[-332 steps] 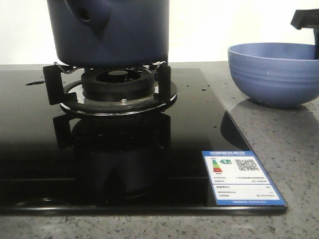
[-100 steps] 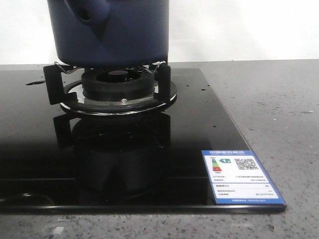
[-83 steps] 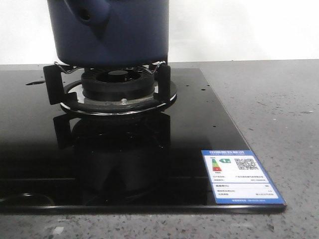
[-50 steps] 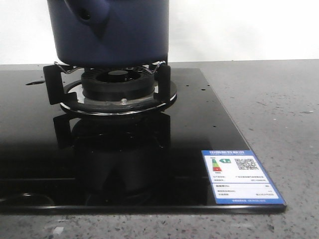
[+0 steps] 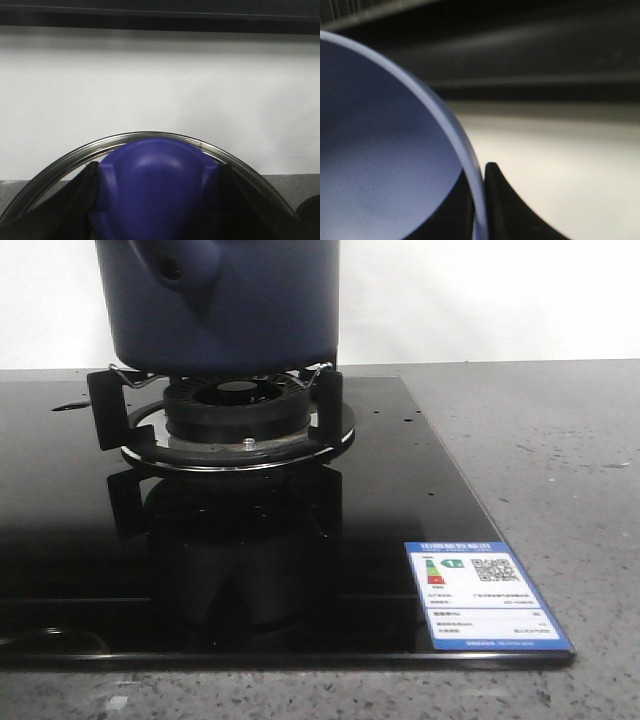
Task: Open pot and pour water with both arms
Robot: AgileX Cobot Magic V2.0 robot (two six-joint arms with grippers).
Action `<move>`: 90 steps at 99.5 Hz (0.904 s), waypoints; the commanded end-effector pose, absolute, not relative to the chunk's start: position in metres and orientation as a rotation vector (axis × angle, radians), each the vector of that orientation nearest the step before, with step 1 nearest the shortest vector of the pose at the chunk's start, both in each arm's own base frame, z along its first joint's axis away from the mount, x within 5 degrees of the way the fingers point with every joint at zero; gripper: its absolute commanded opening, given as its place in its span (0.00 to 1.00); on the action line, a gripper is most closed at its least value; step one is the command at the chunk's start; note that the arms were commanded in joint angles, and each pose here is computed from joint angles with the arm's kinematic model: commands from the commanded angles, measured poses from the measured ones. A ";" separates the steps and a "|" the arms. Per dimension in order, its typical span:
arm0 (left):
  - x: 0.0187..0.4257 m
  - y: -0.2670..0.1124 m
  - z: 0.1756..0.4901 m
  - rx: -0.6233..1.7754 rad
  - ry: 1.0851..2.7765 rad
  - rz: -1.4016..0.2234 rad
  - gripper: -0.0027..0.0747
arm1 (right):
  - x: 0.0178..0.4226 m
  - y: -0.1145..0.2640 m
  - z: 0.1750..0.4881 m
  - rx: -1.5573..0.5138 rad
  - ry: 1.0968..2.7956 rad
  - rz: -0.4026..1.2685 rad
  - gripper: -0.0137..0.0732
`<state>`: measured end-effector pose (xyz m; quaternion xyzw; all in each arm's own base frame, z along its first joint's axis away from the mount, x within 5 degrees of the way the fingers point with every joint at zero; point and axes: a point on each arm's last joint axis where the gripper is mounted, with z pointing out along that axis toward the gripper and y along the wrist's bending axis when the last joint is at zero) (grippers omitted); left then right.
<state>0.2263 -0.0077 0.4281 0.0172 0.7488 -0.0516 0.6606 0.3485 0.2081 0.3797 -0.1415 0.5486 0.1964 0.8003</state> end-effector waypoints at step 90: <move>0.217 -0.005 0.454 -0.005 1.542 -0.107 0.52 | 0.325 0.195 0.431 -0.259 0.897 0.422 0.11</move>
